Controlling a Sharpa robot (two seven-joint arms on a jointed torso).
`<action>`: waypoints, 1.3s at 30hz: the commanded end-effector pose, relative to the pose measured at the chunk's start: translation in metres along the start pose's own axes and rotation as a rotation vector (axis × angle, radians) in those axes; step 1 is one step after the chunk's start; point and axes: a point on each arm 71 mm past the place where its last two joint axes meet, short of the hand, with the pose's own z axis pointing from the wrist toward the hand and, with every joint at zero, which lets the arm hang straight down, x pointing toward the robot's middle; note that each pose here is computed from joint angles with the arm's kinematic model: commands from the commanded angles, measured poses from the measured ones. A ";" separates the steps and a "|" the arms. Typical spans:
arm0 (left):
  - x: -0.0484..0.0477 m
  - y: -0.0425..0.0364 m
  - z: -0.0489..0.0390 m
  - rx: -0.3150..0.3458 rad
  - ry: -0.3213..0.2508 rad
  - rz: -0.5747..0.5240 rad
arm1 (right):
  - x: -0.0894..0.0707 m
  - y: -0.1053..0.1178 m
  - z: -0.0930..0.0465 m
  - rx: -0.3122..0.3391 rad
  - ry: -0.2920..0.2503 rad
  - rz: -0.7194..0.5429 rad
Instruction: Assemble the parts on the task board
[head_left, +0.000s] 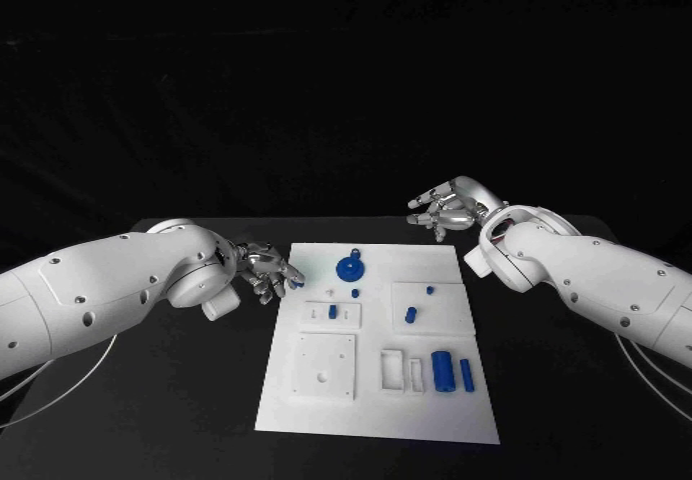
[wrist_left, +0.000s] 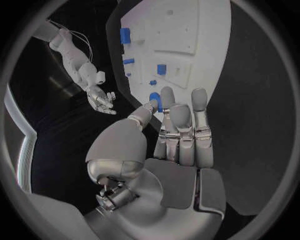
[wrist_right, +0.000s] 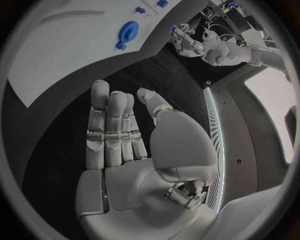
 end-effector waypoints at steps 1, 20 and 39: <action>0.0047 0.0022 -0.0027 -0.027 -0.083 0.003 | 0.001 0.000 0.000 -0.006 0.012 -0.006; 0.0494 0.0013 0.0057 -0.055 -0.137 0.151 | 0.006 0.001 0.003 -0.007 0.019 -0.001; 0.0697 -0.0052 0.0225 -0.072 -0.095 0.200 | 0.007 0.002 0.003 -0.010 0.021 0.000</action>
